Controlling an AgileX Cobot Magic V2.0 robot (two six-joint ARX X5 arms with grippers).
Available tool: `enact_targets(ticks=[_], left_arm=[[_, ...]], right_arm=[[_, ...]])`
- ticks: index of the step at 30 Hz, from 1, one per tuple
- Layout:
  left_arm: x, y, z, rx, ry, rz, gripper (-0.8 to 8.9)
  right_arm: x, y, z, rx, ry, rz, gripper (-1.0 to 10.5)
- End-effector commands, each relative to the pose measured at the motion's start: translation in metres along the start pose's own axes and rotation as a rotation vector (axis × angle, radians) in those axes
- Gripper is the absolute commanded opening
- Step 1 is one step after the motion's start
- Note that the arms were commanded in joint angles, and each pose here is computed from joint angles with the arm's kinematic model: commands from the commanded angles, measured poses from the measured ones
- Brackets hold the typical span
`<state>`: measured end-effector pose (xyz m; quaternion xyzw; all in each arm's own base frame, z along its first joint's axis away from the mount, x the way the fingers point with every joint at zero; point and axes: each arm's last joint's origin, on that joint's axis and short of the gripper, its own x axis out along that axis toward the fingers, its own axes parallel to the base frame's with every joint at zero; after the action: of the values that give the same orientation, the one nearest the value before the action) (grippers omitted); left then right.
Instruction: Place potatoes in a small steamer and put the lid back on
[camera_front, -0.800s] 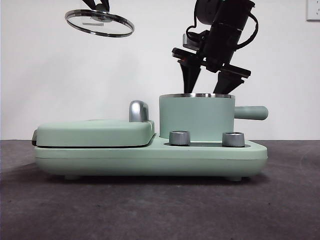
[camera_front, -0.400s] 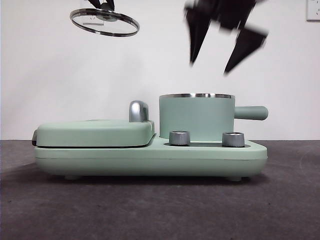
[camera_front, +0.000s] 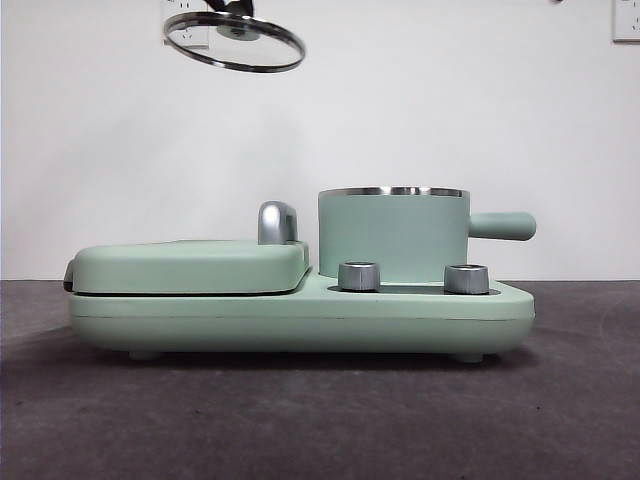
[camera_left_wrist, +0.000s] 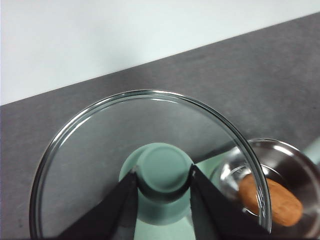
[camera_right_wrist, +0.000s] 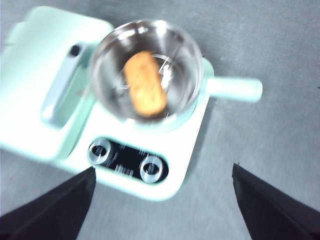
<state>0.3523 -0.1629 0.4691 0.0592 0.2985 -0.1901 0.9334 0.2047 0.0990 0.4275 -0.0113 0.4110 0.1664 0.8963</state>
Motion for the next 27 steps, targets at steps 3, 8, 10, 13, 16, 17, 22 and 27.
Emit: enact_targets(ticks=[3, 8, 10, 13, 16, 17, 22, 27], left_arm=[[-0.014, -0.017, 0.007, 0.015, -0.072, -0.041, 0.06], [-0.015, -0.036, 0.006, 0.041, -0.07, -0.081, 0.05], [-0.015, -0.043, 0.005, 0.053, -0.067, -0.098, 0.06], [-0.013, -0.057, 0.002, 0.063, -0.049, -0.127, 0.05], [-0.004, -0.072, -0.005, 0.08, -0.012, -0.152, 0.06], [0.001, -0.077, -0.008, 0.087, 0.002, -0.161, 0.06], [0.028, -0.098, -0.021, 0.116, 0.039, -0.192, 0.06], [0.05, -0.115, -0.032, 0.133, 0.036, -0.216, 0.05]], right_arm=[[-0.025, -0.003, -0.048, -0.037, -0.055, 0.03, 4.3], [-0.04, -0.01, -0.105, -0.061, -0.137, 0.088, 4.3], [-0.044, -0.013, -0.124, -0.065, -0.179, 0.111, 4.3], [-0.053, -0.019, -0.148, -0.036, -0.247, 0.139, 4.3], [-0.063, -0.023, -0.162, 0.002, -0.298, 0.155, 4.3], [-0.066, -0.024, -0.165, 0.011, -0.315, 0.157, 4.3], [-0.075, -0.027, -0.173, 0.02, -0.36, 0.163, 4.3], [-0.075, -0.027, -0.173, 0.017, -0.351, 0.16, 4.3]])
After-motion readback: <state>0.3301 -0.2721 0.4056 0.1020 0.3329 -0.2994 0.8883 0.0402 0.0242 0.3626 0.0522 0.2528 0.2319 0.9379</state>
